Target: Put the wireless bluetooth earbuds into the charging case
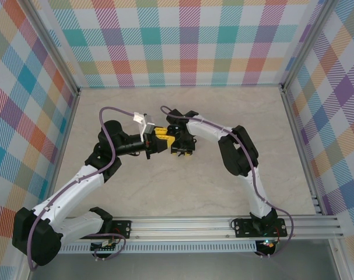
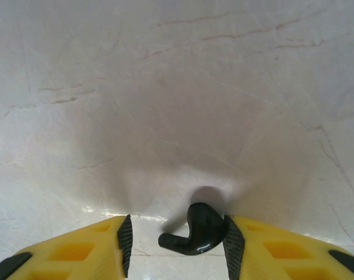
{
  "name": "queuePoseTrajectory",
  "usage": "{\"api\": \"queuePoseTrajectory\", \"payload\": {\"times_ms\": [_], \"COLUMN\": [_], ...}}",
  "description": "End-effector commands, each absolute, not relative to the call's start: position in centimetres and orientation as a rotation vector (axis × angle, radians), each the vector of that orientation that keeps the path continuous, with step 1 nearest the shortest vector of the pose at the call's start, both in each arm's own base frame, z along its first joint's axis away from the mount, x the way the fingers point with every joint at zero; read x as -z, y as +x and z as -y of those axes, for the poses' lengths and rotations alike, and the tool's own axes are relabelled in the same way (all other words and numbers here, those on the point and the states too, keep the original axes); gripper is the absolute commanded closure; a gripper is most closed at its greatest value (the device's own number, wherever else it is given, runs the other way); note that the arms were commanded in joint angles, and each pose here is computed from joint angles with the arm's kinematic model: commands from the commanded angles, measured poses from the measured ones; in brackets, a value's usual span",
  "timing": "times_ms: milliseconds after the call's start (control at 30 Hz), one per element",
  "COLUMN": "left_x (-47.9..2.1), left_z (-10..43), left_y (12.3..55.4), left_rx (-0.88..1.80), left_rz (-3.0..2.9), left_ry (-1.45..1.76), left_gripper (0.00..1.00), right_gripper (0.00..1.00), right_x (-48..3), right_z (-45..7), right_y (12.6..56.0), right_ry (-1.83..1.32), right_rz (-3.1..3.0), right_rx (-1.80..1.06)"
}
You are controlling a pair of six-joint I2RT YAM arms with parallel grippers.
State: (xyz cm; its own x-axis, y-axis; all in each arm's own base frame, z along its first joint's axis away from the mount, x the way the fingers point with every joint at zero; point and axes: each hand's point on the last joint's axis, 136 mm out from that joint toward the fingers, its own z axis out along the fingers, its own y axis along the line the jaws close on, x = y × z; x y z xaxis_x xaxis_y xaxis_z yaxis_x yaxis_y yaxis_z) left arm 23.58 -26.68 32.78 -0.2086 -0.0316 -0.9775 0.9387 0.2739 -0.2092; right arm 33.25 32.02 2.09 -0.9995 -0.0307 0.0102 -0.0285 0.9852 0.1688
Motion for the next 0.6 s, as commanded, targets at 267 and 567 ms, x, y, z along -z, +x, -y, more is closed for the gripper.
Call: {"api": "queuePoseTrajectory", "payload": {"times_ms": [267,567], "left_x": [-33.3,-33.4], "left_z": [26.2,26.1], "left_y": [23.5,23.4], "left_rx": [1.115,1.117], "left_rz": [-1.452,-1.447], "left_ry": [0.887,0.886], "left_gripper": [1.00,1.00], "right_gripper": [0.64,0.73], "right_x": [-0.6,0.5], "right_z": [-31.4,-30.5], "right_y": [33.0,32.8], "right_ry": [0.218,0.279], "right_rz": [3.117,3.109], "right_rx": [0.091,-0.080]}}
